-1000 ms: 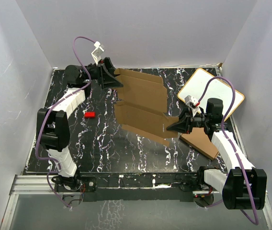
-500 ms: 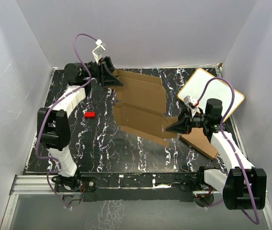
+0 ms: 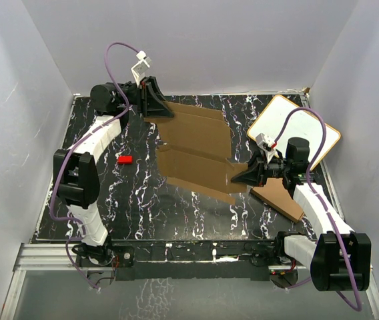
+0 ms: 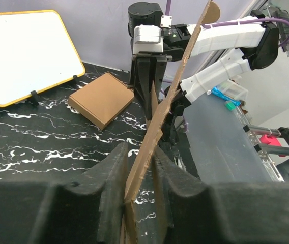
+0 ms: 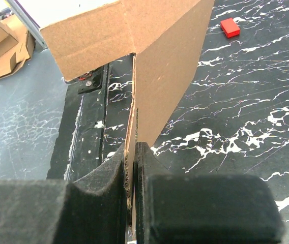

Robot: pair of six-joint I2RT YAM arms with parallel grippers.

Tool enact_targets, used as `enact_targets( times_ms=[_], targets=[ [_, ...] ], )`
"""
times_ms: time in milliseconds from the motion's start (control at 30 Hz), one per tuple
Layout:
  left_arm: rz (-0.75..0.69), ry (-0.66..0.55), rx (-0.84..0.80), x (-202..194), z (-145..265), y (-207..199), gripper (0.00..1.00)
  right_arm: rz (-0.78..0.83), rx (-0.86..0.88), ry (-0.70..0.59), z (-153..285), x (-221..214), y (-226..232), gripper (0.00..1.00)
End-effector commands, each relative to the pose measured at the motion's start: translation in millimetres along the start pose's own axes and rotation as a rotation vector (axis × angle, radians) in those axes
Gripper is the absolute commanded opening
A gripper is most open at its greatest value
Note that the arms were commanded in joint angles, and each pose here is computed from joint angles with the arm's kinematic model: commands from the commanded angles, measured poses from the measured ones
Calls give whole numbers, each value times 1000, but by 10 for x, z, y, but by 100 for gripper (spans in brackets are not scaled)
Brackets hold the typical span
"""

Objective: Fold the paper box

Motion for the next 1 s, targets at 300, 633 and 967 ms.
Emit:
enact_targets(
  times_ms=[300, 633, 967],
  targets=[
    [-163, -26, 13, 224, 36, -261, 0, 121, -72, 22, 16, 99, -154, 15],
    [-271, -202, 484, -3, 331, -372, 0, 134, -96, 30, 28, 98, -178, 24],
    [-230, -123, 573, -714, 371, -703, 0, 187, -172, 64, 74, 111, -273, 70]
  ],
)
Point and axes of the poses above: each gripper's point midway between its finger pads, its own z axis back along the fingers, its own y axis along the line the jaws close on, x = y × z, the point moved 3 cm from there along z, back along the fingers, and after that the axes turned 2 degrees about -z, right-handed, at the moved point
